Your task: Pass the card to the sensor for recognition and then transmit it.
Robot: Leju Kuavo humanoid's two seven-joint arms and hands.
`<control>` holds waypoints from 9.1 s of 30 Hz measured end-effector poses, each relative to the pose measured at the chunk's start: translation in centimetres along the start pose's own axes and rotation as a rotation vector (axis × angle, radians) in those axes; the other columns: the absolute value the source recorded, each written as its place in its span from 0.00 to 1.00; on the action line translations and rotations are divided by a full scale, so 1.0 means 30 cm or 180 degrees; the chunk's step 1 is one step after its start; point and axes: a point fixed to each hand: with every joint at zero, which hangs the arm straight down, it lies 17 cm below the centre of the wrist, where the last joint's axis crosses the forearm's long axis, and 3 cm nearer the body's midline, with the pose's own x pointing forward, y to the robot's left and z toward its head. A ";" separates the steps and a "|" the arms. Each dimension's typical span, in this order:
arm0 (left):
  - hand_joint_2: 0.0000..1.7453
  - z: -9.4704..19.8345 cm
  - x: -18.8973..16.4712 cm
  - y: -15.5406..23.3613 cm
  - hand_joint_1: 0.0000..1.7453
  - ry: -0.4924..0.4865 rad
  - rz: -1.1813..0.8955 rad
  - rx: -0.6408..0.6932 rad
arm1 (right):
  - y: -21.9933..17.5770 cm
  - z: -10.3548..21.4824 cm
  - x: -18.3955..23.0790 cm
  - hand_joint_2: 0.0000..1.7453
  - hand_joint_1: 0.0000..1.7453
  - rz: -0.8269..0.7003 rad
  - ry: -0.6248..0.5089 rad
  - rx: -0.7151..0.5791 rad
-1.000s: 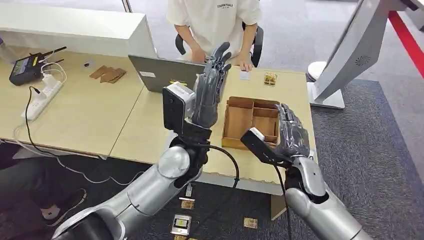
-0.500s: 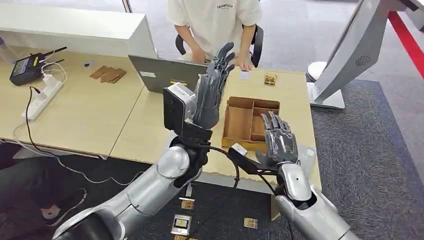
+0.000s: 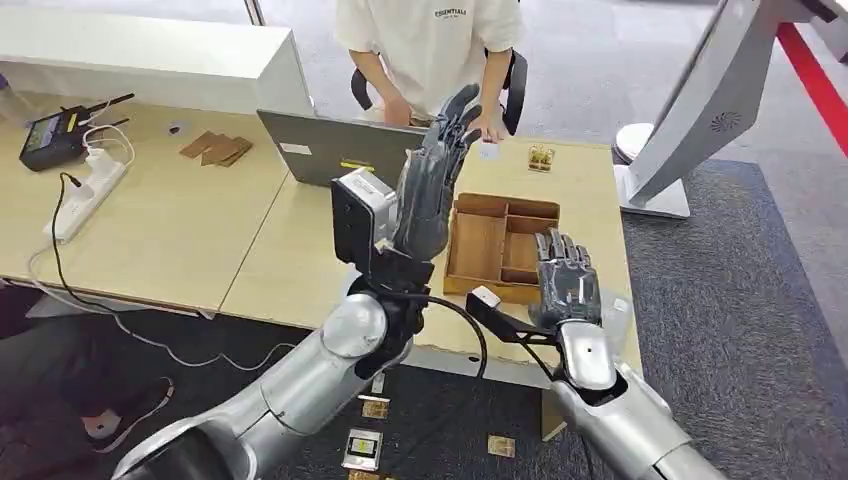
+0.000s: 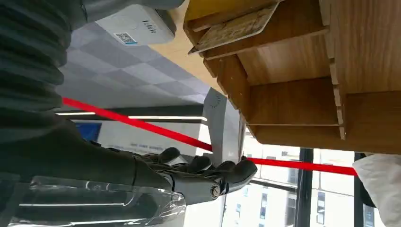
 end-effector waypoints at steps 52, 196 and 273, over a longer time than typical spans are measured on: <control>0.00 -0.005 -0.017 -0.063 0.00 0.0053 0.0106 -0.0093 | 0.076 -0.038 0.025 1.00 1.00 0.0091 0.0074 0.0190; 0.00 0.004 -0.028 -0.162 0.00 -0.0044 0.0129 -0.0294 | -0.764 -0.166 -0.147 1.00 1.00 -0.0208 0.0128 -0.1558; 0.00 0.070 0.067 -0.032 0.00 -0.0145 -0.0494 -0.0058 | -0.821 0.243 -0.310 1.00 0.00 -0.4069 0.0154 -0.2351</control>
